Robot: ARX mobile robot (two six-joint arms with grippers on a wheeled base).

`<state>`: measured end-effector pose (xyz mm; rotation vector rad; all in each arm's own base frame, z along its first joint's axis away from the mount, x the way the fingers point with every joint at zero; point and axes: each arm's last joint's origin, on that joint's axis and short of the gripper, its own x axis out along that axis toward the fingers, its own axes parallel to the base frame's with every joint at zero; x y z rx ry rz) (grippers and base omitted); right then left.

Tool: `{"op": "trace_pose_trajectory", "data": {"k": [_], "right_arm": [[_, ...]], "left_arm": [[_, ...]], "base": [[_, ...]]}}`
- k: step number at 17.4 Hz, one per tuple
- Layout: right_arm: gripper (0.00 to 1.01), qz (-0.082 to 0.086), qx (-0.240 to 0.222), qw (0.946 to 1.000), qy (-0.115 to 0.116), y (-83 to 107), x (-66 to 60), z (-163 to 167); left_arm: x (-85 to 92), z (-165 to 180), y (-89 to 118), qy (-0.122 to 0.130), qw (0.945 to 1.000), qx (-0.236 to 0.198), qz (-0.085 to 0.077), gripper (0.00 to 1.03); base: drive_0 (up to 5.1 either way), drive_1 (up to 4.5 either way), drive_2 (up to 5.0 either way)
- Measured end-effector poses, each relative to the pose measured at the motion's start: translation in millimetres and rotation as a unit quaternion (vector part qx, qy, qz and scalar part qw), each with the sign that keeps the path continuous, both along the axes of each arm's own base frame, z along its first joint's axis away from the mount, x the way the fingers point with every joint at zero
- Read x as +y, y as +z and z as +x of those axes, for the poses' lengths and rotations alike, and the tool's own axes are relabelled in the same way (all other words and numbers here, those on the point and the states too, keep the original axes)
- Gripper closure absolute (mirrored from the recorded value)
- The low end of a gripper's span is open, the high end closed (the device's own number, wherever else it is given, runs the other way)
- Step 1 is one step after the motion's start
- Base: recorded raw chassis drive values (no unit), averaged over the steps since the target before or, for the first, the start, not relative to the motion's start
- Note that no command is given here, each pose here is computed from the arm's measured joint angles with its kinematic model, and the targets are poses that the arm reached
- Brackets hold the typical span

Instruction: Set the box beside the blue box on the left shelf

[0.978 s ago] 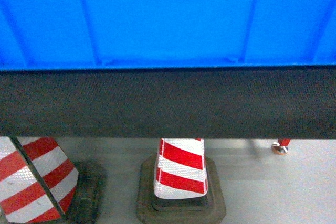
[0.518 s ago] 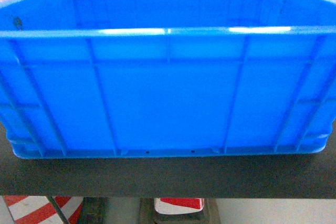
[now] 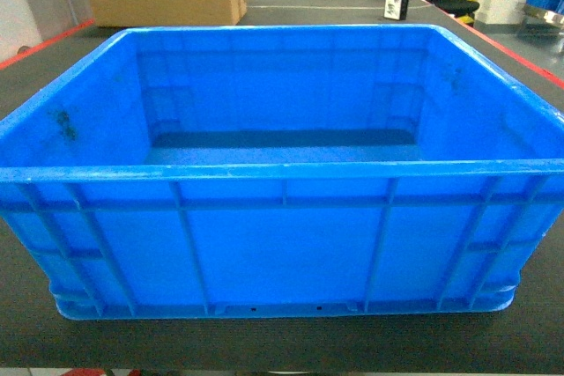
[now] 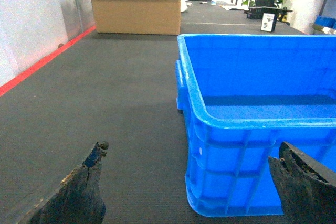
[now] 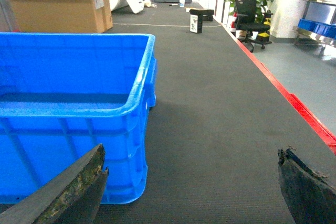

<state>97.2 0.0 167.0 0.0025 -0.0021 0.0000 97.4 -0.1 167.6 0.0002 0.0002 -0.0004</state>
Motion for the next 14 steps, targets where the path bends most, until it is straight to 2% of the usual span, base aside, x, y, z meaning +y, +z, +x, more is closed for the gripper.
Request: {"op": "trace_pose_trajectory", "data": {"k": [14], "right_arm": [[0.03, 0.000, 0.000, 1.0000, 0.000, 0.0, 0.0, 0.0]], "left_arm": [[0.0, 0.0, 0.0, 0.000, 1.0000, 0.000, 0.000, 0.05]], "base": [[0.0, 0.00, 0.0]]}}
